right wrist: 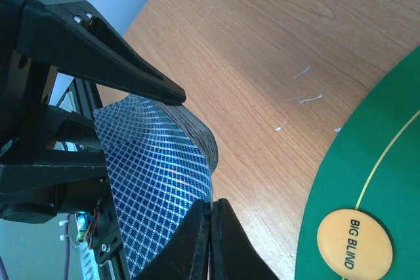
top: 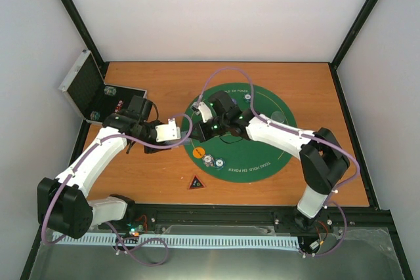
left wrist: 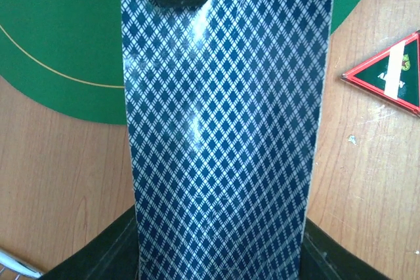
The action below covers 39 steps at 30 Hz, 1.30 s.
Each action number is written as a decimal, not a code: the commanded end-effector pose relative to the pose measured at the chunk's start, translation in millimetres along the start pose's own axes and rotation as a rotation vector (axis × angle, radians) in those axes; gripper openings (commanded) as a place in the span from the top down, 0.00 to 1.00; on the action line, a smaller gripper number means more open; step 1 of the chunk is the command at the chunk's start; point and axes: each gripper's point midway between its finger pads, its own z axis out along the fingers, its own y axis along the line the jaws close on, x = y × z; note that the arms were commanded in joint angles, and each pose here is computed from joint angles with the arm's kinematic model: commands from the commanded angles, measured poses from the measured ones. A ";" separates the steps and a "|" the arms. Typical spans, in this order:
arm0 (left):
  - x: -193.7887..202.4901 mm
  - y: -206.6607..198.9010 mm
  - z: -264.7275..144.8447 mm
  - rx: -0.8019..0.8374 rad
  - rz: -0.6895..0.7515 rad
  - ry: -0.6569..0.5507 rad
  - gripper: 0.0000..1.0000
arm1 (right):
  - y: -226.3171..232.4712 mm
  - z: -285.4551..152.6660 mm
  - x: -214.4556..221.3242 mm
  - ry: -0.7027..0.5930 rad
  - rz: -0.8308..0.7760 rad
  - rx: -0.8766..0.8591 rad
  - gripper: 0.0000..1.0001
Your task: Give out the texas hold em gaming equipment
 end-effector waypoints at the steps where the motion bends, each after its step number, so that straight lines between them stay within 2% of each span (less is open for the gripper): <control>1: -3.2 1.8 0.9 -0.010 0.005 -0.009 0.53 | 8.7 -16.0 -12.9 -0.034 -0.047 0.019 0.97; 7: -2.7 1.0 1.3 -0.010 0.004 -0.009 0.53 | 9.6 -22.1 -15.3 -0.047 -0.056 0.021 0.97; 20: -7.1 1.5 1.9 -0.003 0.002 -0.031 0.52 | 21.7 -9.3 -17.5 -0.065 -0.016 -0.104 0.97; 25: -12.8 2.7 0.4 0.003 0.003 -0.055 0.52 | 11.3 2.7 -14.0 -0.050 0.014 -0.089 0.95; 29: -13.0 2.5 0.8 0.006 0.002 -0.056 0.52 | 8.4 6.6 -14.7 -0.046 0.020 -0.087 0.87; 35: -12.4 2.8 1.9 0.008 0.004 -0.054 0.52 | 13.7 8.4 -14.3 -0.039 0.023 -0.122 0.85; 39: -14.4 4.4 2.2 0.010 0.002 -0.060 0.52 | 6.7 12.7 -12.9 -0.033 0.029 -0.093 0.70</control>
